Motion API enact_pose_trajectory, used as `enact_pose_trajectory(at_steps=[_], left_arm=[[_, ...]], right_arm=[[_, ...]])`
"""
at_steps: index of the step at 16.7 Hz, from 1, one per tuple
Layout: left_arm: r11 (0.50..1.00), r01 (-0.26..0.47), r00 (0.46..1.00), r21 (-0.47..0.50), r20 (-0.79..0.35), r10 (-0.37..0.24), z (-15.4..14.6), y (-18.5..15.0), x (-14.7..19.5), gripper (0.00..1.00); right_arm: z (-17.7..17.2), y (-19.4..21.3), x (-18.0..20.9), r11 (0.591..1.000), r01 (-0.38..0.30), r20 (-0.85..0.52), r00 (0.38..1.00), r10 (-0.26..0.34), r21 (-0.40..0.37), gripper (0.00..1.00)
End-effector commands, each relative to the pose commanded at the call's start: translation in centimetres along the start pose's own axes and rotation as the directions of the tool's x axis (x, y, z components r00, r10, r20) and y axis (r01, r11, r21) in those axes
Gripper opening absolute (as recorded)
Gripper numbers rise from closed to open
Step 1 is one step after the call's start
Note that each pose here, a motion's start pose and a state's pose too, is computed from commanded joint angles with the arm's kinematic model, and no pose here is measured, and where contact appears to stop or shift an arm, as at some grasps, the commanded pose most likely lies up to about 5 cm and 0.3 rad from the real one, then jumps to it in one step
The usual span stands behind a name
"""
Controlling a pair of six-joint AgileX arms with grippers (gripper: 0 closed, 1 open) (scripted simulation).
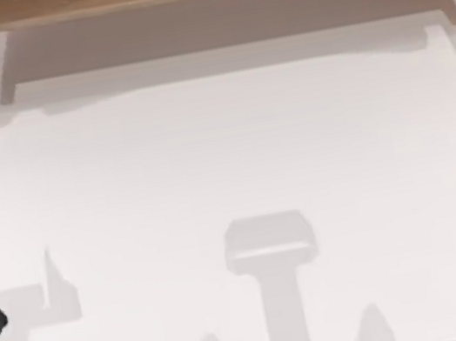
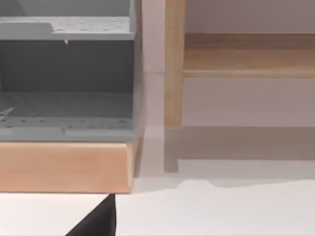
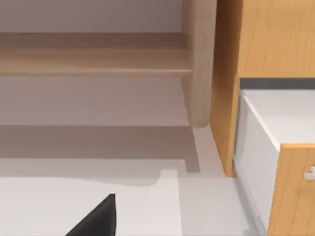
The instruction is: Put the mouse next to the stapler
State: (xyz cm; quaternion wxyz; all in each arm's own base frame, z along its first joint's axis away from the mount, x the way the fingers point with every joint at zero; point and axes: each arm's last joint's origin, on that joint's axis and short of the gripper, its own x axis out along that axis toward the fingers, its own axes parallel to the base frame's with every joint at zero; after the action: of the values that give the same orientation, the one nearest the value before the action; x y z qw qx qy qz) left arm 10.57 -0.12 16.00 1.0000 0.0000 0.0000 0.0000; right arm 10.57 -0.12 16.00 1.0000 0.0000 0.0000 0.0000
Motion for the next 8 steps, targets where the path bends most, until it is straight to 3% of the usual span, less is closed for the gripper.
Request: enact_pose_trajectory(at_steps=[4,8], left_arm=[[1.0,0.0,1.0,0.0,0.0,0.0,0.0,0.0,0.0,1.0],[1.0,0.0,1.0,0.0,0.0,0.0,0.0,0.0,0.0,1.0]], right_arm=[[0.6,0.0,0.0,1.0,0.004,-0.012,1.0,-0.004,0.001,1.0],[4.5,-0.2,-0.1,1.0,0.031,-0.088,0.996,-0.031,0.005,1.0]])
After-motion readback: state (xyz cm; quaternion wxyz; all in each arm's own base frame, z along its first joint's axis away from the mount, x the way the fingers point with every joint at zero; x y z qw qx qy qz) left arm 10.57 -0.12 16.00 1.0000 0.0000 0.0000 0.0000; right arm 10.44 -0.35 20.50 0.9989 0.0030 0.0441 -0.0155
